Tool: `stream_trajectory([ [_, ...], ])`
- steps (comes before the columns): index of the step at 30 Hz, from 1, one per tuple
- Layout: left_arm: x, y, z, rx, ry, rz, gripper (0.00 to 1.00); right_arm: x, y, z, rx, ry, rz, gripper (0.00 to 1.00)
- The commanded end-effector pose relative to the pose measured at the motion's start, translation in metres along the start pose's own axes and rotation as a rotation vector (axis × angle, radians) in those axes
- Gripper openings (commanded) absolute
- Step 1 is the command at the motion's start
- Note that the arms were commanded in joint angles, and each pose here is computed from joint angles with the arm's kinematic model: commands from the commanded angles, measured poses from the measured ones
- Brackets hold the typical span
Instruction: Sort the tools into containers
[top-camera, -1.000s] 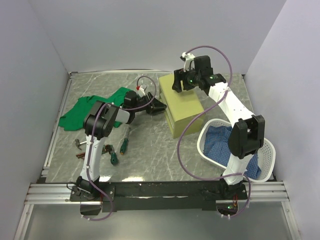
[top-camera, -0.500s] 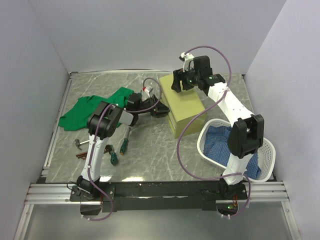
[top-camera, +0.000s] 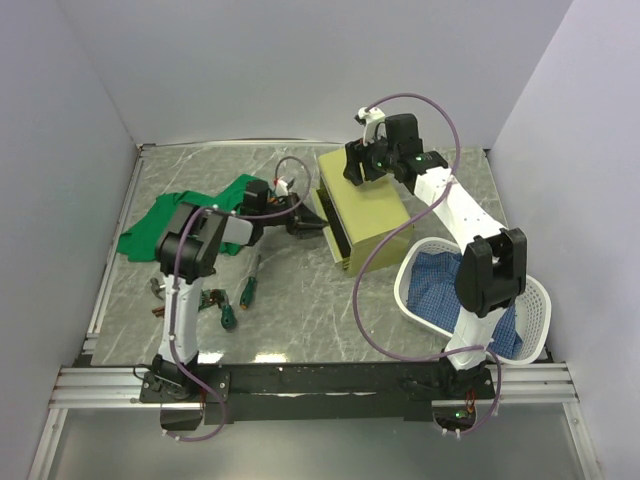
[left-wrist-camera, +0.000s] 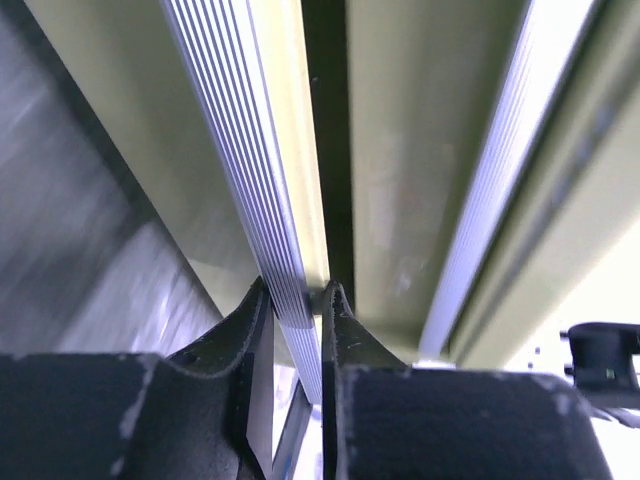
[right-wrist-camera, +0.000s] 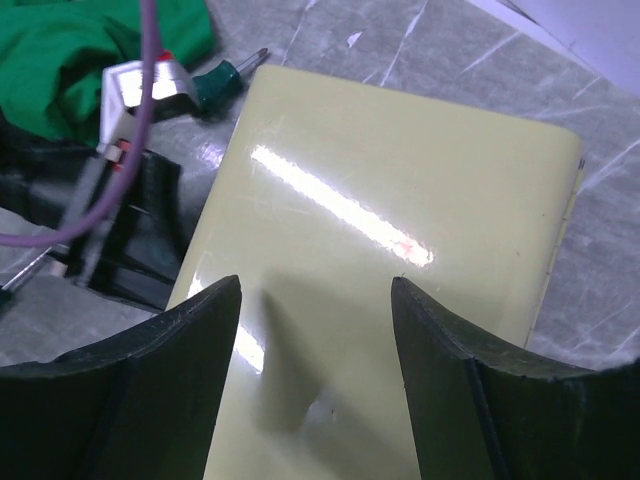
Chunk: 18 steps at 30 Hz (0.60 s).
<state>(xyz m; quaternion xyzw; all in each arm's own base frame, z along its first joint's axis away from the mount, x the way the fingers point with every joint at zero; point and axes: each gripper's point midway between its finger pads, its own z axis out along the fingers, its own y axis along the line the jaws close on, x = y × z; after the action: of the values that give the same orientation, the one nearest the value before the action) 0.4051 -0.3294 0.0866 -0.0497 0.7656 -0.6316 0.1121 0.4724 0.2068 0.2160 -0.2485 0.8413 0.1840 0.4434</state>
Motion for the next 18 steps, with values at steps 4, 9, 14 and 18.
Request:
stream_trajectory([
  [4,0.01,0.012,-0.063,-0.11,0.01,0.198,0.01,0.094,-0.006,0.008,0.024,0.279,0.068,0.7],
  [9,0.011,0.018,-0.074,-0.217,0.058,0.219,0.18,0.092,-0.007,0.01,0.025,0.27,0.064,0.71],
  [14,0.009,0.03,-0.096,-0.299,0.058,0.178,0.18,0.08,-0.008,0.011,0.027,0.24,0.06,0.71],
  [18,0.002,0.041,-0.11,-0.364,0.035,0.17,0.45,0.079,-0.008,0.015,0.021,0.237,0.063,0.72],
])
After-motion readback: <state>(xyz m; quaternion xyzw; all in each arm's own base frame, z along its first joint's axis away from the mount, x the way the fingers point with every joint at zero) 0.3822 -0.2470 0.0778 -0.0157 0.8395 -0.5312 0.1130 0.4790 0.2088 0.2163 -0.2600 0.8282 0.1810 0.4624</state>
